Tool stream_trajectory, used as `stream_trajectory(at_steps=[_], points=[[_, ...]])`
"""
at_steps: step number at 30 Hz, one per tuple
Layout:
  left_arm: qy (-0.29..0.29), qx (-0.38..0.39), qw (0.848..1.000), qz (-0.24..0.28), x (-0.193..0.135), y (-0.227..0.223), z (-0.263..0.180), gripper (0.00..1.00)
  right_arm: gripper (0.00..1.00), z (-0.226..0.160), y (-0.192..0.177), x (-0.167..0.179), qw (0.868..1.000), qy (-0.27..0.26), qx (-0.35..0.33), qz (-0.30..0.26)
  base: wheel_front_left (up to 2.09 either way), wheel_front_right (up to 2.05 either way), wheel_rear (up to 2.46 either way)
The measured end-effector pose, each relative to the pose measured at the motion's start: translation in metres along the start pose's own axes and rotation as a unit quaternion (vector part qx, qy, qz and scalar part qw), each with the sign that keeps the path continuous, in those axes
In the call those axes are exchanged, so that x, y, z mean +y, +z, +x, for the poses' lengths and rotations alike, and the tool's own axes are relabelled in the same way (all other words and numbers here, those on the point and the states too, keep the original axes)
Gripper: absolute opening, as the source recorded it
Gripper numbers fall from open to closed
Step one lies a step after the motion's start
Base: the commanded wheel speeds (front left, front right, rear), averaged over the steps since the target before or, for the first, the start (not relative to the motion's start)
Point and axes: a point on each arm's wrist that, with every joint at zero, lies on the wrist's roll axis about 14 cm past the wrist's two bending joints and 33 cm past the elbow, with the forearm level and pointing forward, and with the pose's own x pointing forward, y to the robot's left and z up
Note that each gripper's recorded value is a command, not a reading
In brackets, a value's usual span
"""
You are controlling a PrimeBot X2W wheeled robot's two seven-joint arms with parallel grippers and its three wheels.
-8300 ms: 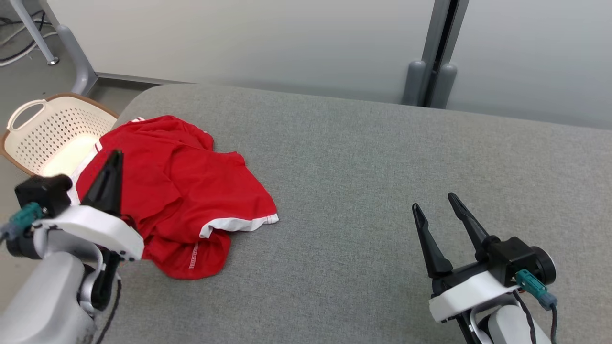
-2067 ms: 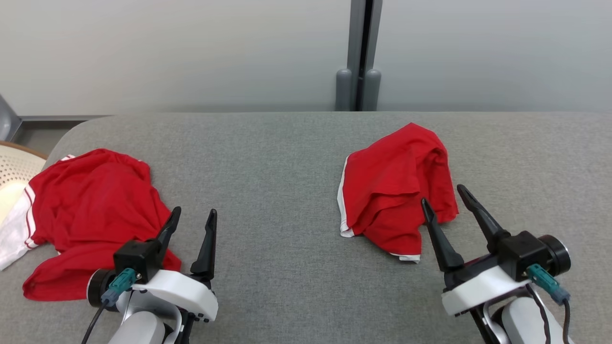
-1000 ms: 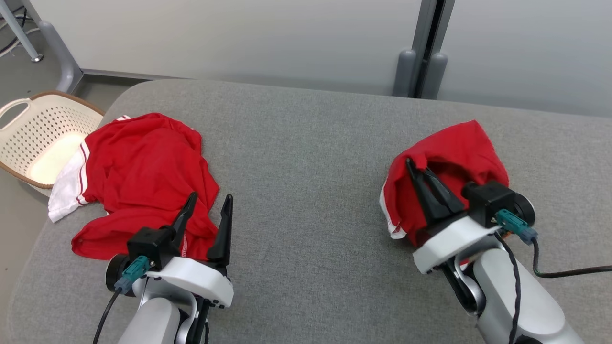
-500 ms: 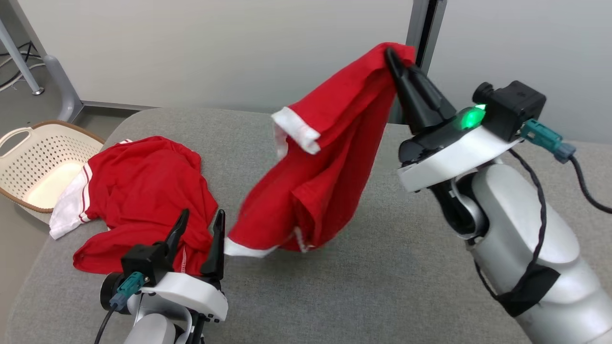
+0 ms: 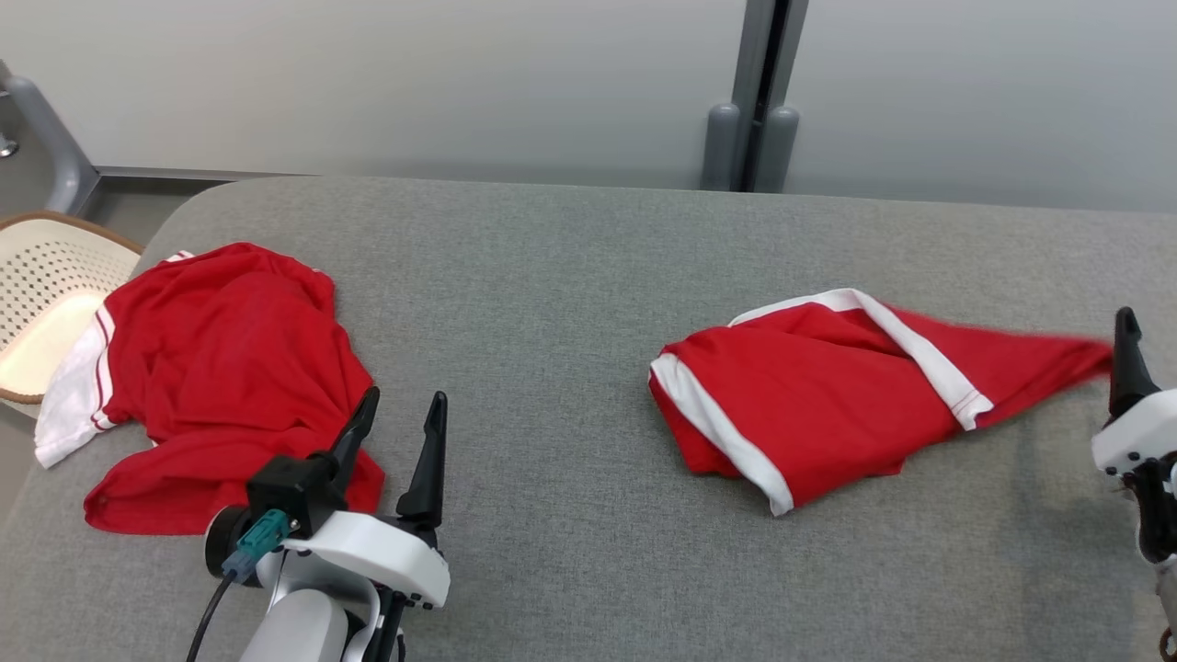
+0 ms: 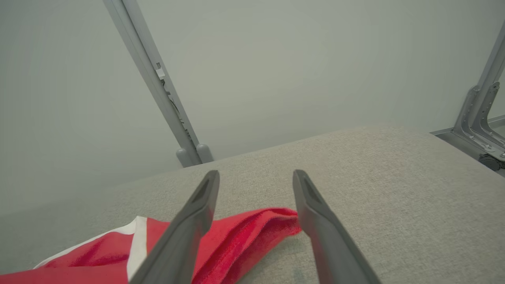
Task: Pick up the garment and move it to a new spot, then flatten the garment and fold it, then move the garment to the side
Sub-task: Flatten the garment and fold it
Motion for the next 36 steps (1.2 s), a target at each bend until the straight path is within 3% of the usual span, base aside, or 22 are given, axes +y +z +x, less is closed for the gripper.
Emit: stream_trajectory(at_steps=[3, 7, 11, 17, 22, 27, 36], points=[[-0.007, 0.001, 1.0, 0.0, -0.005, -0.001, 0.004, 1.0, 1.0, 0.0, -0.005, -0.009, 1.0, -0.02, 0.005, 0.001, 0.0, 0.0, 0.0], [-0.015, 0.007, 1.0, 0.002, -0.009, -0.005, 0.009, 1.0, 1.0, 0.001, -0.005, 0.004, 1.0, -0.013, -0.001, 0.007, 0.0, 0.0, 0.0], [-0.028, 0.002, 1.0, -0.003, -0.019, -0.002, 0.012, 1.0, 1.0, -0.001, 0.011, 0.038, 0.998, 0.039, -0.035, -0.028, 0.0, 0.0, 0.0], [-0.039, -0.022, 0.999, -0.007, -0.028, 0.014, 0.011, 1.0, 1.0, -0.033, 0.034, 0.085, 0.979, 0.124, -0.105, -0.125, 0.0, 0.0, 0.0], [-0.039, -0.037, 0.999, -0.01, -0.03, 0.022, 0.003, 1.0, 1.0, -0.07, 0.029, 0.111, 0.97, 0.156, -0.133, -0.127, 0.0, 0.0, 0.0], [-0.039, -0.046, 0.998, -0.01, -0.031, 0.027, -0.003, 1.0, 1.0, -0.097, 0.015, 0.124, 0.971, 0.167, -0.136, -0.107, 0.0, 0.0, 0.0], [-0.019, -0.044, 0.999, -0.012, -0.02, 0.023, -0.01, 1.0, 1.0, -0.111, -0.018, 0.143, 0.969, 0.2, -0.1, -0.109, 0.0, 0.0, 0.0]])
